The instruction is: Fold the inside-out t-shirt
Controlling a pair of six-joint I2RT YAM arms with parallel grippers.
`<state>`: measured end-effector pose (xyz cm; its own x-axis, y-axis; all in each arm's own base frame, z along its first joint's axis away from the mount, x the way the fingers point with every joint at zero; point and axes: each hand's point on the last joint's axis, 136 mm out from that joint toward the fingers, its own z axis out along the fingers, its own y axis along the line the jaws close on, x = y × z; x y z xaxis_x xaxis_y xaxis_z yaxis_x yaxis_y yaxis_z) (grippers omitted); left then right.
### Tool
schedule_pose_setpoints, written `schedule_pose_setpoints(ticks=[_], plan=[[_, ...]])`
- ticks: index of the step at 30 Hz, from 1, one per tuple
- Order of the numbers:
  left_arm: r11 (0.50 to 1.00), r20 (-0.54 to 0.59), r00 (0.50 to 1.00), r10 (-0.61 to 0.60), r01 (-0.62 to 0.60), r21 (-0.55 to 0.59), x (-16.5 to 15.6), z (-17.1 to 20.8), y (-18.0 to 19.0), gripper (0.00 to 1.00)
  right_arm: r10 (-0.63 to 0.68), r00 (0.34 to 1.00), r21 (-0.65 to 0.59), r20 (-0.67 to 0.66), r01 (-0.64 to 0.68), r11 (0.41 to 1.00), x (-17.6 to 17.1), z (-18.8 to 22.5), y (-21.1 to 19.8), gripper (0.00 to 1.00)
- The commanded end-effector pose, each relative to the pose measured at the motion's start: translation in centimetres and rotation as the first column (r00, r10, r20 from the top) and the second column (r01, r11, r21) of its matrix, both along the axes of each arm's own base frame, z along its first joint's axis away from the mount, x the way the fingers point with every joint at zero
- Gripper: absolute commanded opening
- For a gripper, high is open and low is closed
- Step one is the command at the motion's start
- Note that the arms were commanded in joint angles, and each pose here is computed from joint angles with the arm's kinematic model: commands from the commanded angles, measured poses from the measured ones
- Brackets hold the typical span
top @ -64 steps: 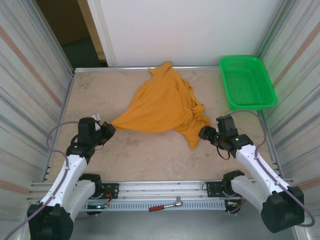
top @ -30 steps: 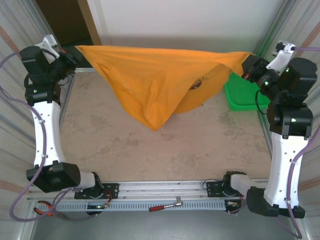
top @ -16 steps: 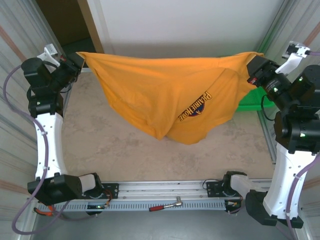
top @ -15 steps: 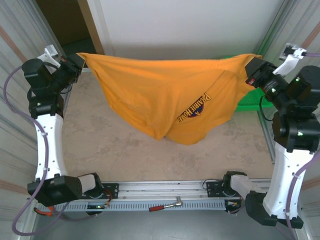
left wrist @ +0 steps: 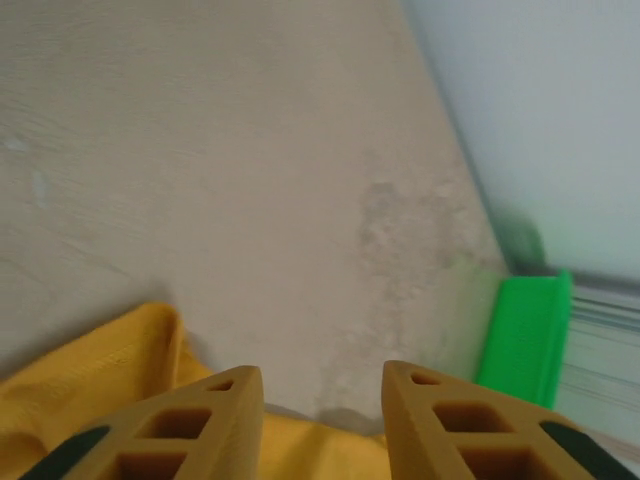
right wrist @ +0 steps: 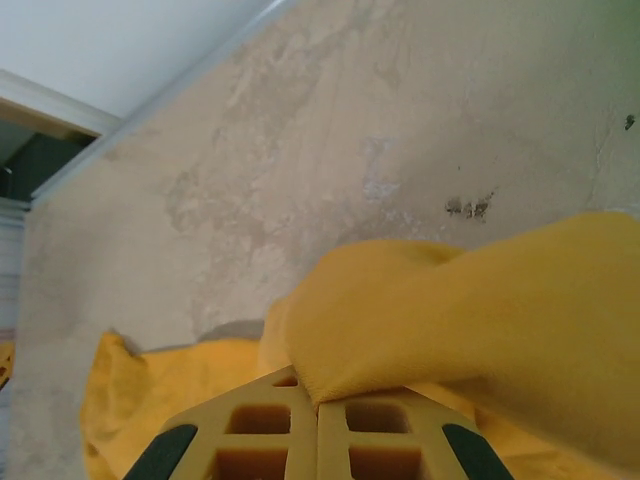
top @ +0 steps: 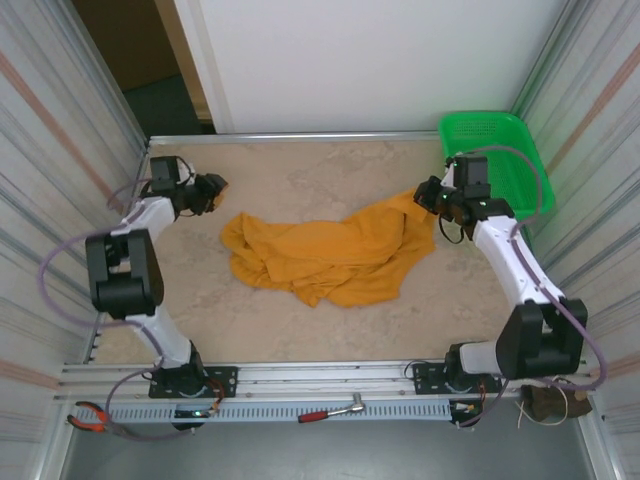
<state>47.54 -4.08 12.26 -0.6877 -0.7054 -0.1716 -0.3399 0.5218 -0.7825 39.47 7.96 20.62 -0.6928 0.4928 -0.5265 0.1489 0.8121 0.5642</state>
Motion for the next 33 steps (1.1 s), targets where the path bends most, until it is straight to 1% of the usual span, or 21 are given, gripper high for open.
schedule_pose_setpoints(ticks=[1, 4, 7, 11, 14, 16, 19, 22, 26, 30, 33], plan=[[0.998, 0.174, 0.984, -0.041, 0.033, 0.049, 2.4, 4.3, 0.0, 0.4, -0.036, 0.993, -0.016, 0.116, 0.038, 0.999, 2.9, 1.9, -0.4, 0.0], [0.997, 0.172, 0.983, -0.072, 0.067, 0.032, 0.1, 4.7, -1.5, 0.43, -0.033, 0.994, -0.03, 0.103, 0.036, 0.999, 3.6, 1.2, -0.3, 0.0], [0.992, 0.145, 0.982, -0.122, 0.117, 0.045, -4.2, 4.4, -4.2, 0.47, -0.032, 0.995, -0.044, 0.092, 0.036, 0.998, 3.9, 0.6, -0.3, 0.0], [0.983, 0.09, 0.983, -0.161, 0.151, 0.107, -10.5, 2.4, -8.1, 0.51, -0.033, 0.996, -0.056, 0.084, 0.038, 0.998, 3.7, 0.2, -0.5, 0.0], [0.97, 0.079, 0.981, -0.175, 0.158, 0.186, -13.8, 0.9, -10.0, 0.53, -0.03, 0.996, -0.055, 0.079, 0.035, 0.998, 3.4, 0.0, -0.5, 0.0], [0.955, 0.068, 0.979, -0.194, 0.173, 0.241, -15.2, 0.0, -10.9, 0.54, -0.027, 0.997, -0.053, 0.076, 0.031, 0.998, 3.2, -0.1, -0.4, 0.0], [0.933, 0.045, 0.971, -0.233, 0.211, 0.293, -16.8, -1.3, -12.1, 0.54, -0.027, 0.997, -0.047, 0.077, 0.03, 0.998, 3.0, 0.0, -0.4, 0.0], [0.919, 0.005, 0.968, -0.249, 0.235, 0.316, -17.5, -2.7, -12.5, 0.54, -0.022, 0.997, -0.041, 0.077, 0.025, 0.999, 2.8, 0.1, -0.4, 0.0], [0.907, -0.029, 0.966, -0.256, 0.251, 0.339, -18.1, -4.3, -12.7, 0.52, -0.02, 0.996, -0.036, 0.082, 0.023, 0.999, 2.7, 0.2, -0.4, 0.0], [0.888, -0.057, 0.968, -0.243, 0.246, 0.388, -18.7, -5.2, -12.5, 0.51, -0.019, 0.996, -0.03, 0.085, 0.021, 0.999, 2.8, 0.3, -0.4, 0.0], [0.885, -0.073, 0.968, -0.24, 0.25, 0.392, -18.9, -5.6, -12.6, 0.5, -0.018, 0.996, -0.025, 0.088, 0.021, 0.999, 2.9, 0.4, -0.3, 0.0]])
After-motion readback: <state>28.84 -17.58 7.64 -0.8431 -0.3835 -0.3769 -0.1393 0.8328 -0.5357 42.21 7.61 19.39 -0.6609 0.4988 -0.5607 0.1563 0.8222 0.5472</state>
